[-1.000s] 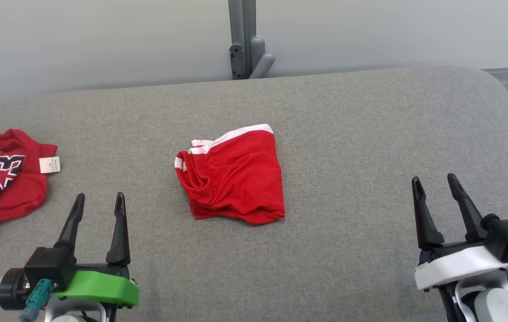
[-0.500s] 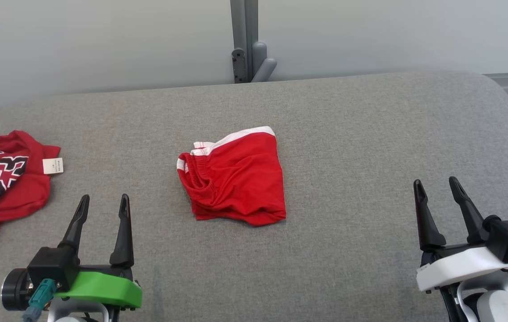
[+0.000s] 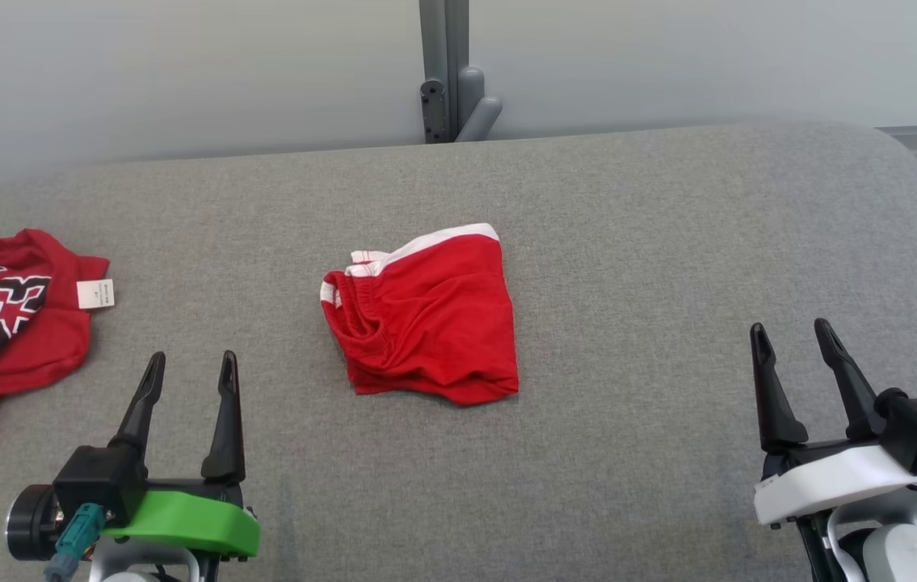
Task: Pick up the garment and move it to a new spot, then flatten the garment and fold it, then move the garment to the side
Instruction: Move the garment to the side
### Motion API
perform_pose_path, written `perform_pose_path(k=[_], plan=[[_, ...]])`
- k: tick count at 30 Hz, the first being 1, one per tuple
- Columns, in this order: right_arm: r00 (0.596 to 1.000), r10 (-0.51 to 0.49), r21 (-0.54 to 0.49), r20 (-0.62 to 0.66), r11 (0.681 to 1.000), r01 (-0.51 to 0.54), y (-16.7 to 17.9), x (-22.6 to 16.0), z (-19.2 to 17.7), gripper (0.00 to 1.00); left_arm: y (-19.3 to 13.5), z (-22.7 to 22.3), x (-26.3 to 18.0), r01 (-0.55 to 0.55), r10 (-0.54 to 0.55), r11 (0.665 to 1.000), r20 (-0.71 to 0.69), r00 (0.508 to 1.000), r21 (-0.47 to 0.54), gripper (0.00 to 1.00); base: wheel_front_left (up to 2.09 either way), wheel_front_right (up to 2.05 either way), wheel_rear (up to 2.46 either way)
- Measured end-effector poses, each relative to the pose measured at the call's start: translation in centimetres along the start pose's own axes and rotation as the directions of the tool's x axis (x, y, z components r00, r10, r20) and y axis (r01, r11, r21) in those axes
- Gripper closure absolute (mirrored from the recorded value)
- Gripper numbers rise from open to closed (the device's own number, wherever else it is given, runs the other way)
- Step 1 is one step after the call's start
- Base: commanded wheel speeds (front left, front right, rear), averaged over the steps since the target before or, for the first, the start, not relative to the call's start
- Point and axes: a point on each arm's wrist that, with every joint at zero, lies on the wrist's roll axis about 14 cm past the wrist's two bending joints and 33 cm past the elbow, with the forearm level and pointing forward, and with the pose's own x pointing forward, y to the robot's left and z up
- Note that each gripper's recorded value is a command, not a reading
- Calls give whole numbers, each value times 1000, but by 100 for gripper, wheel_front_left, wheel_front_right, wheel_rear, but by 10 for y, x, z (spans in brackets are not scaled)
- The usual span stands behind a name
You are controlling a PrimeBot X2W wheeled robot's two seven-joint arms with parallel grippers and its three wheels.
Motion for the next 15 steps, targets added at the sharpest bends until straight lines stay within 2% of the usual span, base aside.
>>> perform_pose_path(k=[15], plan=[[1000,1,2,-27,1000,-1,-1,3,-8,0,2,0,1,-6,6,1000,3,1000,-5,0,0,0,0]])
